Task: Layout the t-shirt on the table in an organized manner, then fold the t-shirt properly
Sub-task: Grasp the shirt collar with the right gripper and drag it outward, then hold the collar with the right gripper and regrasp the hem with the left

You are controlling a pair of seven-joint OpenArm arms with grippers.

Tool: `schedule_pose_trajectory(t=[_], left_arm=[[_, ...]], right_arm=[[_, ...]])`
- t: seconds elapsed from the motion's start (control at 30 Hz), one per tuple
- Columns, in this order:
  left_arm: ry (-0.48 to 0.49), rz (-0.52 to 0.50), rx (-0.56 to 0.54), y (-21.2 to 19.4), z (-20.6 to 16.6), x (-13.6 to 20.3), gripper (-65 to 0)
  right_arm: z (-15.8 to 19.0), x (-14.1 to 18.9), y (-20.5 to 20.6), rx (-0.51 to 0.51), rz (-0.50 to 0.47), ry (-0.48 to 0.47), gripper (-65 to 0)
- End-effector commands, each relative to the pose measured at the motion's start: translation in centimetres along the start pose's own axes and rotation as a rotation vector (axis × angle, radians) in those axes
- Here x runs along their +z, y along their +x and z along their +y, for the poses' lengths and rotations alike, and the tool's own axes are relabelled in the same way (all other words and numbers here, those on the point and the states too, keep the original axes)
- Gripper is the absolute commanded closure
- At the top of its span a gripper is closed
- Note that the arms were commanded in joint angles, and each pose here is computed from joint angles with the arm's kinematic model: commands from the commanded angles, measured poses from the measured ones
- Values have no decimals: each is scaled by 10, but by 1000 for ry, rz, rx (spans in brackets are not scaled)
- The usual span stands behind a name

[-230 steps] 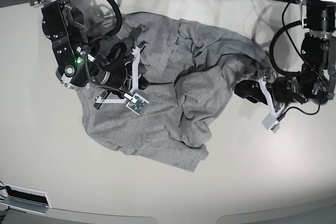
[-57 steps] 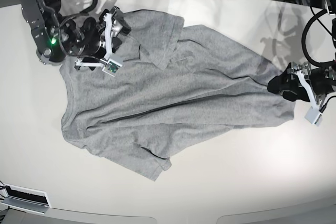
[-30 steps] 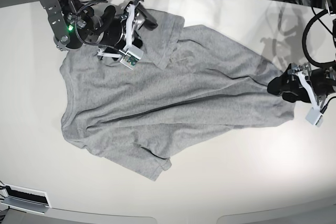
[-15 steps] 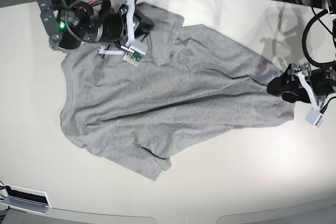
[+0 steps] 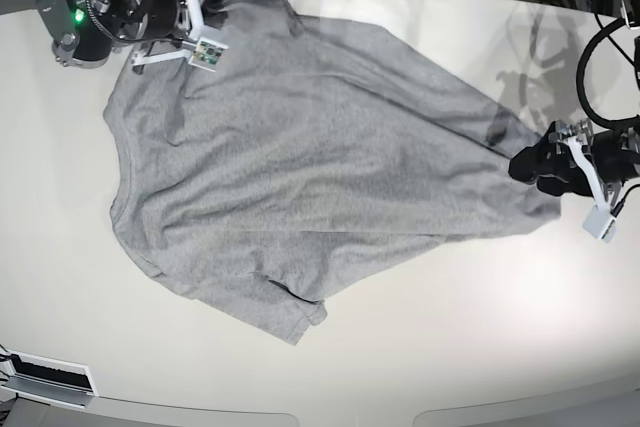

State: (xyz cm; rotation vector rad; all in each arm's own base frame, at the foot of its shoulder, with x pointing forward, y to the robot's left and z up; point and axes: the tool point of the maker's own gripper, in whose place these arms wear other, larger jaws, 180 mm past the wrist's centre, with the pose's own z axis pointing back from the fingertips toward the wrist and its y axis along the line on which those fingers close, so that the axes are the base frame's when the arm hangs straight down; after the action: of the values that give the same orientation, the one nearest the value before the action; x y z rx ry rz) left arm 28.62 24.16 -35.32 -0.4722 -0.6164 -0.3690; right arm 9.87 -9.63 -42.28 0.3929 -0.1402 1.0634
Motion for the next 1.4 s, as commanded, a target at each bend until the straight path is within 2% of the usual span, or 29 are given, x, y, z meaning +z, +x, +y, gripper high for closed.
schedule_pose_trajectory(t=[0.0, 0.13, 0.2, 0.3, 0.43, 0.53, 0.6, 0.67, 0.8, 1.03, 1.23, 1.37], left_arm=[[4, -36, -30, 16, 2, 8, -415], [-15, -7, -23, 10, -1, 9, -415], [-53, 16, -12, 6, -8, 10, -415], [-110, 50, -2, 1, -16, 15, -415], [-99, 43, -5, 4, -12, 21, -415], [-63, -51, 26, 11, -4, 23, -415], [-14, -127, 83, 13, 5, 25, -415], [46, -161, 141, 6, 15, 26, -415], [91, -244, 264, -7, 21, 25, -415], [290, -302, 441, -29, 46, 13, -415], [338, -390, 535, -29, 46, 0, -415], [319, -416, 605, -39, 43, -12, -415]], right_arm=[[-4, 5, 0, 19, 0, -18, -131], [-8, 6, 1, 27, -13, -34, -288], [-7, 7, 11, 26, -63, -28, -319], [-6, 9, 27, 27, -154, -26, -319], [-8, 11, 39, 30, -221, -29, -319], [-9, 12, 39, 32, -217, -34, -319], [-9, 11, 40, 32, -219, -34, -319], [-9, 11, 39, 32, -218, -35, -319], [-9, 11, 39, 32, -218, -34, -319], [-8, 11, 40, 30, -222, -31, -319], [-8, 11, 40, 30, -220, -31, -319], [-8, 11, 40, 30, -221, -31, -319]])
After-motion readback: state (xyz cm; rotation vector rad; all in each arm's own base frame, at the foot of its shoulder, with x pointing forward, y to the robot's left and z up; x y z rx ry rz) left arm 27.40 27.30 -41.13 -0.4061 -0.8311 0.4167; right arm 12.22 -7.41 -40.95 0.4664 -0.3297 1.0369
